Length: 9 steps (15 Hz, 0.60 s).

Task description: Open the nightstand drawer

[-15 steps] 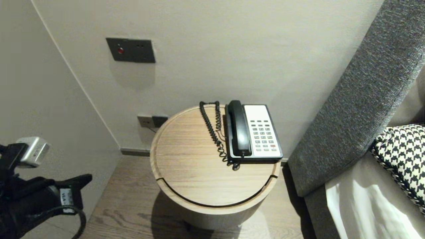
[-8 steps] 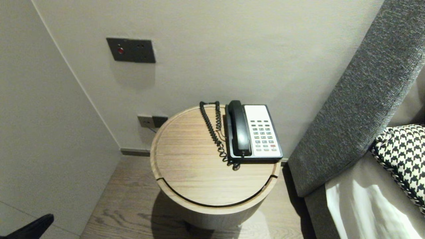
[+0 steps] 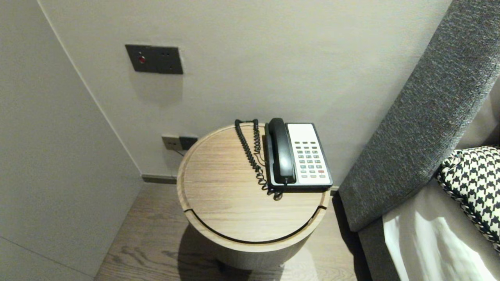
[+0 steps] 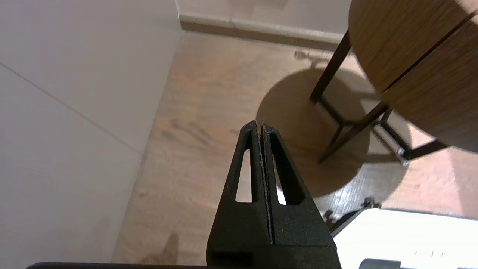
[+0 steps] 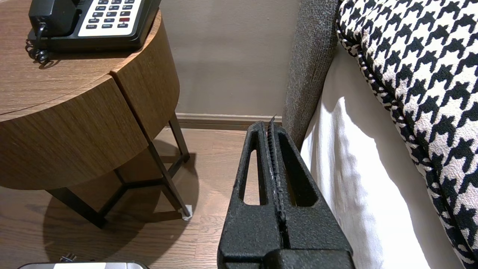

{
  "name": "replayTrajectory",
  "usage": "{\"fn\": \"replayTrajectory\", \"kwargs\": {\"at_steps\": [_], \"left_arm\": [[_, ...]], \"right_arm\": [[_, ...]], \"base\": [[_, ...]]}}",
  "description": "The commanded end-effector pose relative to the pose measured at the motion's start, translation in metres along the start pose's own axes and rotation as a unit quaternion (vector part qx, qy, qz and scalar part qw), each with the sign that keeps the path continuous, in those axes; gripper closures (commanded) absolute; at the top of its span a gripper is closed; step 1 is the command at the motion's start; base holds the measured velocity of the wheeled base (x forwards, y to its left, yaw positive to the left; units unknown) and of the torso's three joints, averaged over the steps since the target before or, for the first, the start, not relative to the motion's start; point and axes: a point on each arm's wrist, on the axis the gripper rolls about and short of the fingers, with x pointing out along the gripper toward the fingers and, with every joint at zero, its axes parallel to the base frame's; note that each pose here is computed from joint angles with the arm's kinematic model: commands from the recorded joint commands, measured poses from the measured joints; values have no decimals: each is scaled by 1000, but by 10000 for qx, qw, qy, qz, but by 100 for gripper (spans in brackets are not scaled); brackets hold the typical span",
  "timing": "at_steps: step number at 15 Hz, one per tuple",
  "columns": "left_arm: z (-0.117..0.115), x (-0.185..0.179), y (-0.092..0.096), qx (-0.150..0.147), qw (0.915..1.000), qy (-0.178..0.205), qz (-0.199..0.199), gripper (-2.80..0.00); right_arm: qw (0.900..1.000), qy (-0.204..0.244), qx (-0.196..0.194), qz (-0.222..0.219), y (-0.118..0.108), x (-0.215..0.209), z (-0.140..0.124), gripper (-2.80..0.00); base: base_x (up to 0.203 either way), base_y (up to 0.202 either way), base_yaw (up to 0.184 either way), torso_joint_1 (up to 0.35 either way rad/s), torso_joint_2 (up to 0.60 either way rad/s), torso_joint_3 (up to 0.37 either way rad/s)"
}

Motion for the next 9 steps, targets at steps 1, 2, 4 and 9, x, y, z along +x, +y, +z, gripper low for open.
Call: {"fn": "replayTrajectory", "kwargs": {"at_steps": [1,2,4,9], "left_arm": [[-3,-8,1,-52,9995,-321,57,0],[-7,-10,1,-70,9995,-277,115,0],[-16,-16,1,-116,9993,-276,213,0],[-18,-19,1,-134,9989,-380,227,0]], "right_arm": [[9998,196,-3,-5,0,2,-11,0],[9998,196,-3,-5,0,2,-11,0],[9998,196,-3,-5,0,2,-11,0],[9998,196,-3,-1,0,2,-11,0]], "base": [[0,0,0,0,0,0],[0,0,0,0,0,0],[0,0,0,0,0,0],[0,0,0,0,0,0]]}}
